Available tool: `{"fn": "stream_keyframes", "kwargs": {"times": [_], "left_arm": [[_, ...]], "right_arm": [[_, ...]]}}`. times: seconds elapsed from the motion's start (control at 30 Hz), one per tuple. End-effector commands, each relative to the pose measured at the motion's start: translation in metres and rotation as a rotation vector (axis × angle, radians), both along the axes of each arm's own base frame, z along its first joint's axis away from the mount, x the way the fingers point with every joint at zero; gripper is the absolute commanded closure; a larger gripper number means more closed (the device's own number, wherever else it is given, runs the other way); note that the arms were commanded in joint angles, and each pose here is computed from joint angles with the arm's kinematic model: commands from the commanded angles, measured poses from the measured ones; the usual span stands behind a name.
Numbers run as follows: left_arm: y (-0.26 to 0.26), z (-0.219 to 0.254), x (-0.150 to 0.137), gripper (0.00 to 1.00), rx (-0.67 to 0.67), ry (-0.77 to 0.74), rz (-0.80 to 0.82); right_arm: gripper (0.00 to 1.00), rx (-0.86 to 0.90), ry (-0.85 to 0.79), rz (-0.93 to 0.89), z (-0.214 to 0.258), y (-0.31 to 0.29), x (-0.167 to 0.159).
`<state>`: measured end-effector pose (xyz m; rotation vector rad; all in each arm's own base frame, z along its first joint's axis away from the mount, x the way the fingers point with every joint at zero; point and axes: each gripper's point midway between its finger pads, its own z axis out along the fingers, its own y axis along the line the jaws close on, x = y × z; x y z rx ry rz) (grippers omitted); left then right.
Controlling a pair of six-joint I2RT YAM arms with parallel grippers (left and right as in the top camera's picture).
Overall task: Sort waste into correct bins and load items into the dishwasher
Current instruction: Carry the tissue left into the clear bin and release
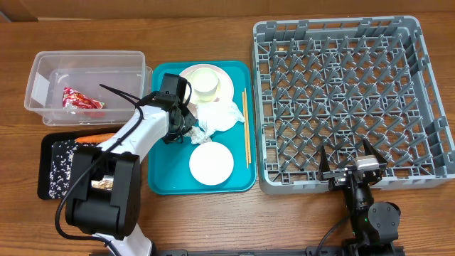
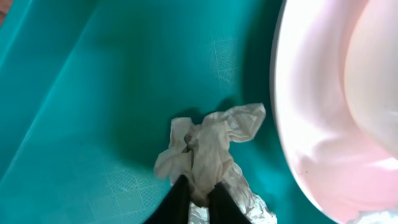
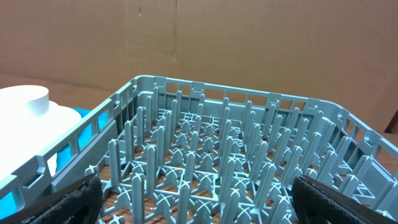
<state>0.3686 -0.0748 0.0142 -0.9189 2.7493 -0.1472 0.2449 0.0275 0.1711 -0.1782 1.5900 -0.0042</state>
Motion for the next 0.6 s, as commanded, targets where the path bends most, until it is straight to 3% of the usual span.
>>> {"fn": "stream_keyframes", "kwargs": {"times": [0.0,0.2,0.57], "left_arm": [[0.0,0.007,0.007,0.94,0.03,-0.021,-0.058],[-0.001,0.046,0.023,0.96,0.033,-0.054,-0.081],[0.003,0.159,0.046,0.96,0.054,-0.168,-0.145]], "right_arm": [[0.0,0.001,-0.008,0.003,-0.001,0.0,0.0],[0.0,0.001,-0.008,0.003,-0.001,0.0,0.0],[0.0,0.001,-0.008,0.003,-0.001,0.0,0.0]]}}
